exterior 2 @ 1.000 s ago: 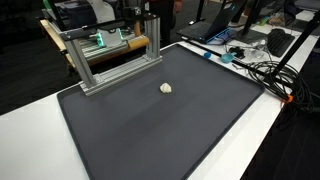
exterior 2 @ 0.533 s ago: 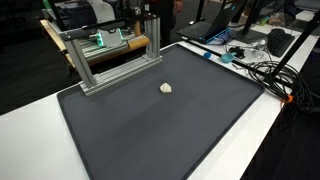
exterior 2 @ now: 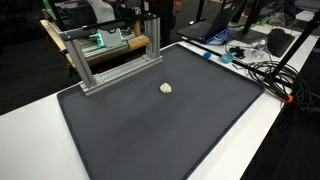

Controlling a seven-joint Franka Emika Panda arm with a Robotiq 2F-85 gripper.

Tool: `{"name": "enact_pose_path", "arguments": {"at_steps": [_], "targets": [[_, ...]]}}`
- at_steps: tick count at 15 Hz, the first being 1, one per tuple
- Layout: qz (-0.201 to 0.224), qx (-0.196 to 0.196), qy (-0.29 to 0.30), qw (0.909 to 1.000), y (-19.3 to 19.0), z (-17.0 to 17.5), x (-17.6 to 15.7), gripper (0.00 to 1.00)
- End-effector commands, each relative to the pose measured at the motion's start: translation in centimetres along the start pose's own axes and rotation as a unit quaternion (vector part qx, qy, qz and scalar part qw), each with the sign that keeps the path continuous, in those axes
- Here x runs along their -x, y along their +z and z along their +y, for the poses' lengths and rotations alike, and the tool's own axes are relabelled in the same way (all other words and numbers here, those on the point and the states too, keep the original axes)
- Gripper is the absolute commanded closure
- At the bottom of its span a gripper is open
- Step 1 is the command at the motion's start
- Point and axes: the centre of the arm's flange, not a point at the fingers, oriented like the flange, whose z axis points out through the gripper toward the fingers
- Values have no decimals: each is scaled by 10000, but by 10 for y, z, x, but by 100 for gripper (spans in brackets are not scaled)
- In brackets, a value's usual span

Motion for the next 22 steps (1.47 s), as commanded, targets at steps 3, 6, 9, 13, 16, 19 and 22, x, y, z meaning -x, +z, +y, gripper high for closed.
{"name": "enact_pose_path", "arguments": {"at_steps": [3, 6, 9, 13, 16, 19, 22], "targets": [[-176, 98, -86, 9998, -3, 1, 3, 52], [-203, 97, -107, 9997, -5, 2, 3, 51], [-161, 103, -55, 9998, -7, 1, 4, 66], [-268, 176, -483, 9983, -19, -2, 4, 66], [-398, 281, -775, 9958, -25, -5, 2, 58], [-442, 252, -842, 9951, -28, -9, 1, 61], [-489, 172, -788, 9955, -25, -13, 0, 67]]}}
